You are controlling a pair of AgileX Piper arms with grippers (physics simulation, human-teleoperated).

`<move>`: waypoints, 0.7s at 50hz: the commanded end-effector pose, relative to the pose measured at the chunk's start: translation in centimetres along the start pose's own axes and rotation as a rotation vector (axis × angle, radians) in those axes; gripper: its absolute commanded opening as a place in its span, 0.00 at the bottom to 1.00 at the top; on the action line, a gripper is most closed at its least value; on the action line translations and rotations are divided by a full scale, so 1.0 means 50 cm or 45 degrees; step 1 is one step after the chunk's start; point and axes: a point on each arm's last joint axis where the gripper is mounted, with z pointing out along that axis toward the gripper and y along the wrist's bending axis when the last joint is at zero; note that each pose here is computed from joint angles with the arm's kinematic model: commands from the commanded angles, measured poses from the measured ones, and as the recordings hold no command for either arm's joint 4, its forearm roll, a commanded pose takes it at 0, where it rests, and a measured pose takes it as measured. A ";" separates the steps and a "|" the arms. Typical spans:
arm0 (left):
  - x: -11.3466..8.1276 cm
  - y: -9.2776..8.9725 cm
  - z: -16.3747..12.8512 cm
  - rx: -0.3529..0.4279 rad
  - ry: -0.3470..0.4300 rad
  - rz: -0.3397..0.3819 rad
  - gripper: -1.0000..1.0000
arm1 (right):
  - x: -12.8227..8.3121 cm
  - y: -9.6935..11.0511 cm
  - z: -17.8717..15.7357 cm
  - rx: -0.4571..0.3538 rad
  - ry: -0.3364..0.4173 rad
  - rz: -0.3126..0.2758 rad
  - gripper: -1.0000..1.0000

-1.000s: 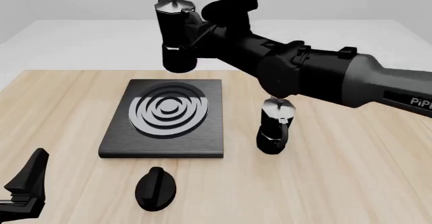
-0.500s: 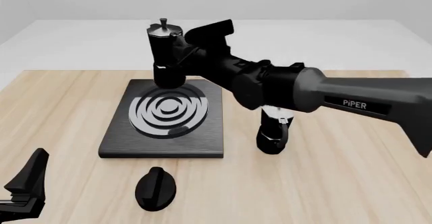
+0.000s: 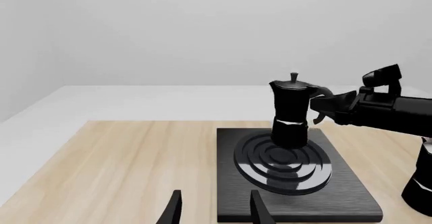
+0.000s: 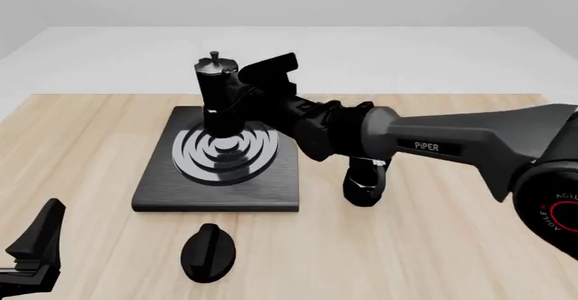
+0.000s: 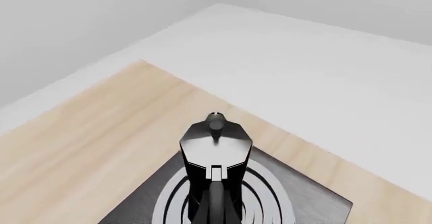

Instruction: Put the right moka pot on the stove.

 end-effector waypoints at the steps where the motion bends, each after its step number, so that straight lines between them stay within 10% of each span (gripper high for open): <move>1: 0.000 0.000 0.000 0.000 0.000 0.000 1.00 | -0.017 -0.011 0.016 0.012 -0.044 0.010 0.00; 35: 0.000 0.000 0.000 0.000 0.000 0.000 1.00 | 0.055 -0.021 0.067 0.023 0.028 0.005 0.00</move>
